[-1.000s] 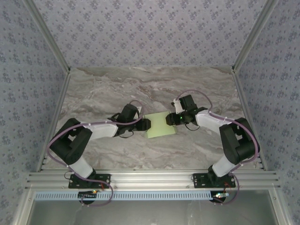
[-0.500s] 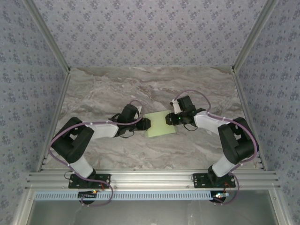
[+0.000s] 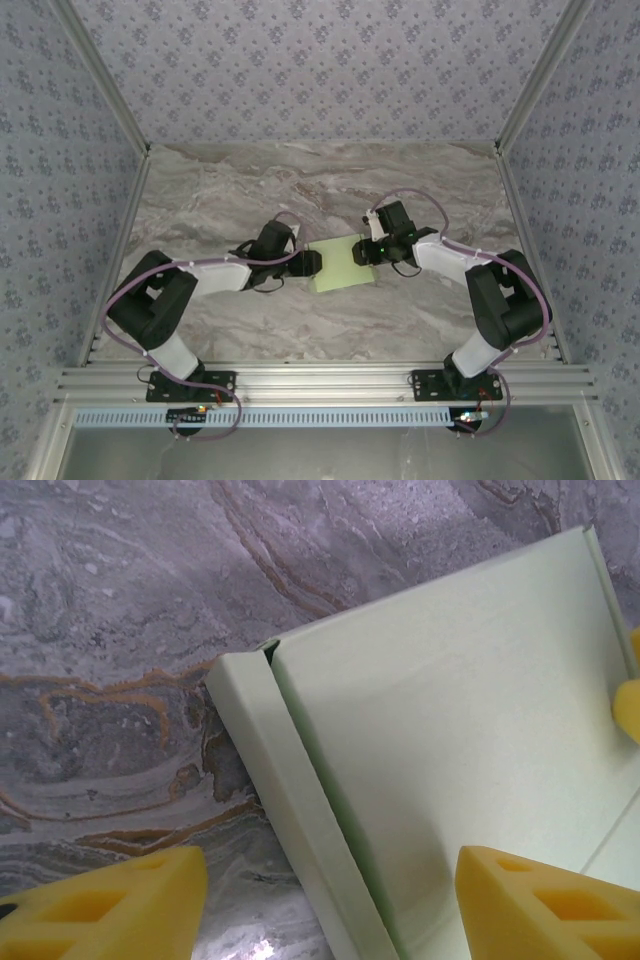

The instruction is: Fold the paper box

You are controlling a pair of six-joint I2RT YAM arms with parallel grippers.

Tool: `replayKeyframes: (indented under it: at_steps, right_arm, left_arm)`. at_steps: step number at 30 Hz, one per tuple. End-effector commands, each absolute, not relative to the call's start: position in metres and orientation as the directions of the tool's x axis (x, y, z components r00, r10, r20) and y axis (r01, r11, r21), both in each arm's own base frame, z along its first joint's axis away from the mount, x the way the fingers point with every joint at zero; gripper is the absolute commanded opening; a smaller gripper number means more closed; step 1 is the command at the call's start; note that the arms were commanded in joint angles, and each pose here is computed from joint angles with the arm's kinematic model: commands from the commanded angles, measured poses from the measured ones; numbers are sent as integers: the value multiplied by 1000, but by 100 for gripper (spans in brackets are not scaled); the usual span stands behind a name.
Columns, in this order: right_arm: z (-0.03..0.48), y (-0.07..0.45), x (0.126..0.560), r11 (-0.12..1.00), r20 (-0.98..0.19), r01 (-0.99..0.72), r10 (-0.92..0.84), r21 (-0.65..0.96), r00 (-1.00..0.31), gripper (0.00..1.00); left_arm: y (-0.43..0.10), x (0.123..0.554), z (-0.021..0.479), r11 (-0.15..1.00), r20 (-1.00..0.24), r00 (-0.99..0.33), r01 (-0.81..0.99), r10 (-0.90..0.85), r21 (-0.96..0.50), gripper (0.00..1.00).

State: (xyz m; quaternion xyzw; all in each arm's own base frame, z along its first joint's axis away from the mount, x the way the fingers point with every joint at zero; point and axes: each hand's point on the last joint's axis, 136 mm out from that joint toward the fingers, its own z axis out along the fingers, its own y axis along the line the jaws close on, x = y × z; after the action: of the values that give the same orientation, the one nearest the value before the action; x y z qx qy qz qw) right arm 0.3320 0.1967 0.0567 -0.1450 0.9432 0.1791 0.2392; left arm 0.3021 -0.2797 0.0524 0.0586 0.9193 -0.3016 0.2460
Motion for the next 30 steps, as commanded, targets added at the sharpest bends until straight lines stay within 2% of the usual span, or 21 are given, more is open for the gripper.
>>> replayKeyframes:
  at_steps: [1,9,19,30]
  right_arm:
    - [67,195,337,891,-507,-357,-178,280,-844,54]
    - [77,195,348,872,-525,-343,-121,350,-843,55]
    - [52,196,350,872,-483,-325,-120,366,-868,48]
    - [32,186,337,892,-441,-297,-127,342,-888,41]
  left_arm:
    - [-285,314,77,792,-523,-850,275,-65,-545,68]
    - [-281,321,77,779,-513,-853,254,-99,-574,70]
    - [-282,315,59,776,-476,-875,243,-83,-582,48]
    - [-273,298,27,792,-421,-904,210,-65,-574,35]
